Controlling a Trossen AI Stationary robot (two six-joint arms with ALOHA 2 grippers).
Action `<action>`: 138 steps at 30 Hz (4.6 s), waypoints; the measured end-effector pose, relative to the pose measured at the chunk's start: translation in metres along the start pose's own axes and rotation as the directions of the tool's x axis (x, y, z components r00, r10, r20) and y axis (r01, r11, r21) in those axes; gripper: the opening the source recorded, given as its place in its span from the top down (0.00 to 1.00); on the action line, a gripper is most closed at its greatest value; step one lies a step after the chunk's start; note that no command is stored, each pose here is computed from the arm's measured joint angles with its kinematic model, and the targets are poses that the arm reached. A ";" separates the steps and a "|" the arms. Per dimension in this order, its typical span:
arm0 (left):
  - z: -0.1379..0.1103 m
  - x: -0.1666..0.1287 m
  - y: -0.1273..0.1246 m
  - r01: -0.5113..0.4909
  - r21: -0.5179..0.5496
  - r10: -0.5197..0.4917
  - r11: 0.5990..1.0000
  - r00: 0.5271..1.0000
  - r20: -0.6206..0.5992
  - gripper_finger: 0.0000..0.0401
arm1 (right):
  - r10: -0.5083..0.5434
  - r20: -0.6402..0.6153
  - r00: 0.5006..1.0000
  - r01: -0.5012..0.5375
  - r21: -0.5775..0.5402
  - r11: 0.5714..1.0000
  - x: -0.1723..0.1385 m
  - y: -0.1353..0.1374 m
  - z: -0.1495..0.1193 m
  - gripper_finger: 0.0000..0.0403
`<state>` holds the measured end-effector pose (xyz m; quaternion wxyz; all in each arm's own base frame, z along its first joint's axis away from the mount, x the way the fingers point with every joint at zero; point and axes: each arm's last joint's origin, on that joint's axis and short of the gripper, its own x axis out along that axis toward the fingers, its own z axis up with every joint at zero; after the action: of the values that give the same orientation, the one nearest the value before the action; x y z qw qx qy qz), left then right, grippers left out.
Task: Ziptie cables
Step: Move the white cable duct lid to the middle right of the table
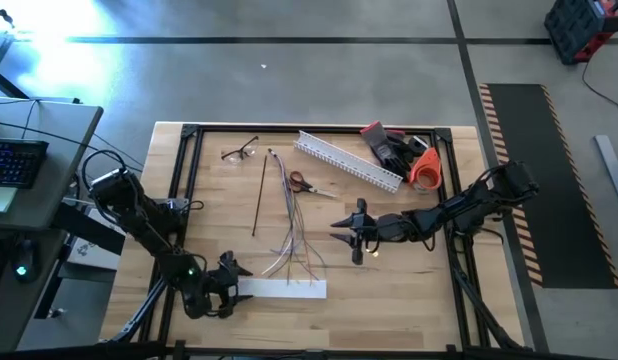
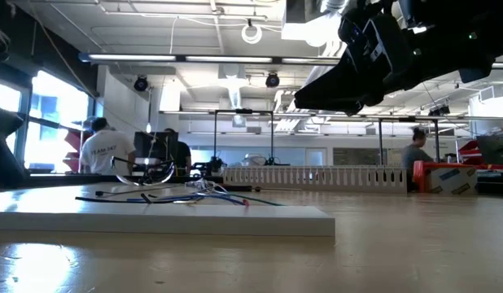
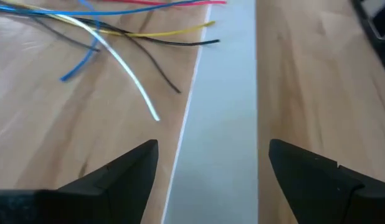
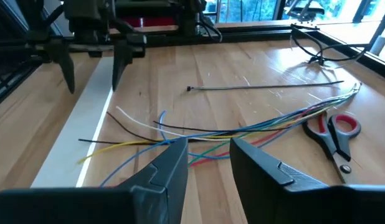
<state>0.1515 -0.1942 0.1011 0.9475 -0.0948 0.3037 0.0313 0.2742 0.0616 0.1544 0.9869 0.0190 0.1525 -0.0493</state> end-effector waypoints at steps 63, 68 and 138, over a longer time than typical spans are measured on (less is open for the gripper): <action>0.044 0.013 -0.026 0.163 0.276 -0.120 0.947 0.979 -0.164 0.45 | 0.364 -0.009 0.931 -0.362 -0.116 0.925 0.010 0.068 0.043 0.68; 0.032 0.009 -0.043 0.051 0.229 -0.019 0.972 0.990 -0.141 0.45 | 0.405 0.003 0.915 -0.401 -0.122 0.908 0.030 0.091 0.019 0.53; 0.065 0.001 -0.075 -0.136 0.049 0.103 0.989 0.900 0.423 0.59 | 0.286 -0.299 0.911 -0.349 -0.187 0.918 0.144 0.108 -0.004 0.36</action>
<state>0.1980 -0.2544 0.1639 0.9898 -0.0304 0.0992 0.0973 0.4213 0.1560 0.1095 0.9473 -0.0675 0.2829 0.1344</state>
